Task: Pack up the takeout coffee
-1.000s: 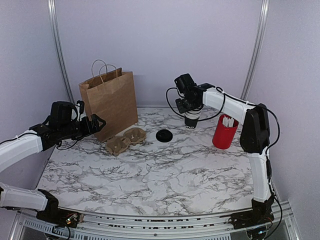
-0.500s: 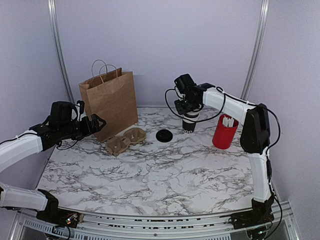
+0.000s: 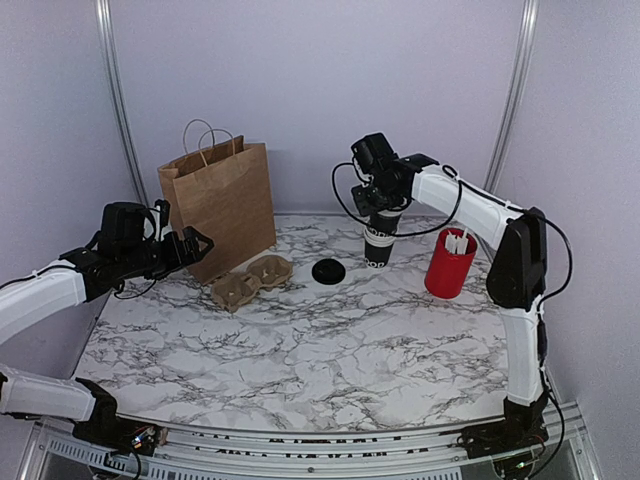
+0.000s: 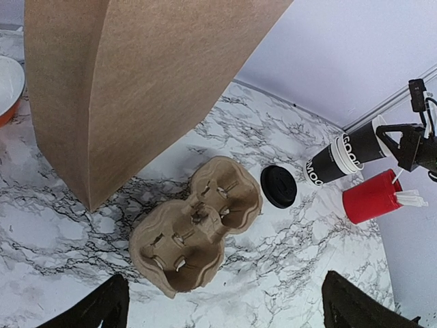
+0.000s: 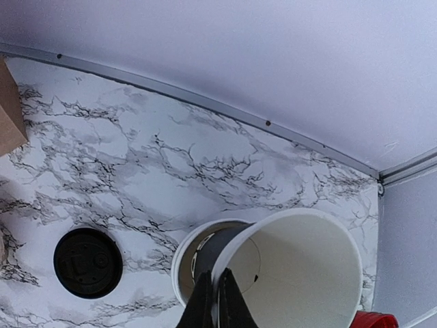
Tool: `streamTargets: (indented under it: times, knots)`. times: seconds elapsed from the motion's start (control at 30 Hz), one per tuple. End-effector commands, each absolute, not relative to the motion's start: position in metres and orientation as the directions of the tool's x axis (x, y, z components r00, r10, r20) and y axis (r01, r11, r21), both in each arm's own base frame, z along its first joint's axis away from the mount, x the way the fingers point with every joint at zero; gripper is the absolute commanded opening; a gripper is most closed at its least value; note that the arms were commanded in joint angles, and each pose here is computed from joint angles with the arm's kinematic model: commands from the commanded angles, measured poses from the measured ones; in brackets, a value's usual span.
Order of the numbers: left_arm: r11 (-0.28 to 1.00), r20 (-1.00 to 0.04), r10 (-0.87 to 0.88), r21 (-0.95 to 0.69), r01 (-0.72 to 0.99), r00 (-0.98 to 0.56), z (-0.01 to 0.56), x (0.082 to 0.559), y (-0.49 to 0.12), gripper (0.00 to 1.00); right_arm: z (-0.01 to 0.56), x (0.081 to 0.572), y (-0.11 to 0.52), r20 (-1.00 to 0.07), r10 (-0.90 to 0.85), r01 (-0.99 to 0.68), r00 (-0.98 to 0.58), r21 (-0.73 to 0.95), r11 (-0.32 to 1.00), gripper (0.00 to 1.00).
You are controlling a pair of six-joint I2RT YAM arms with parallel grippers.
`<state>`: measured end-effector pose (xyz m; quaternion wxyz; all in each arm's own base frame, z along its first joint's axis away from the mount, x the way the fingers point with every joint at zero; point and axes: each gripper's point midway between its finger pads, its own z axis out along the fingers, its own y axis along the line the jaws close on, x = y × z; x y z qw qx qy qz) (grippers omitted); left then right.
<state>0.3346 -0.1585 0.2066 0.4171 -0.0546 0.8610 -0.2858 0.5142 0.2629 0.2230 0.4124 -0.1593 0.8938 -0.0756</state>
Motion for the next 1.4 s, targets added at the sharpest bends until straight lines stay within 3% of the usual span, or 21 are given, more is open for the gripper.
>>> streamTargets:
  times: [0.0, 0.23, 0.53, 0.7, 0.97, 1.37]
  knots:
    - [0.816, -0.682, -0.343, -0.557, 0.155, -0.646, 0.205, 0.335, -0.161, 0.99, 0.281, 0.504, 0.262, -0.776, -0.326, -0.197, -0.540, -0.260, 0.945, 0.04]
    - [0.771, -0.634, -0.365, -0.616, 0.160, -0.682, 0.206, 0.334, -0.177, 0.99, 0.311, 0.477, 0.271, -0.785, -0.300, -0.198, -0.542, -0.228, 0.953, 0.03]
    - [0.761, -0.554, -0.287, -0.628, 0.166, -0.782, 0.185, 0.316, -0.207, 0.99, 0.279, 0.403, 0.283, -0.702, -0.307, -0.210, -0.642, -0.224, 0.952, 0.00]
    - [0.783, -0.552, -0.216, -0.590, 0.195, -0.806, 0.176, 0.301, -0.222, 0.99, 0.270, 0.348, 0.303, -0.683, -0.341, -0.265, -0.646, -0.217, 0.939, 0.00]
    - [0.827, -0.594, -0.257, -0.543, 0.144, -0.762, 0.168, 0.301, -0.212, 0.99, 0.223, 0.271, 0.344, -0.669, -0.386, -0.498, -0.635, -0.028, 0.867, 0.00]
    - [0.884, -0.634, -0.329, -0.467, 0.008, -0.700, 0.170, 0.322, -0.190, 0.99, 0.161, 0.216, 0.364, -0.662, -0.448, -0.648, -0.600, 0.074, 0.758, 0.00]
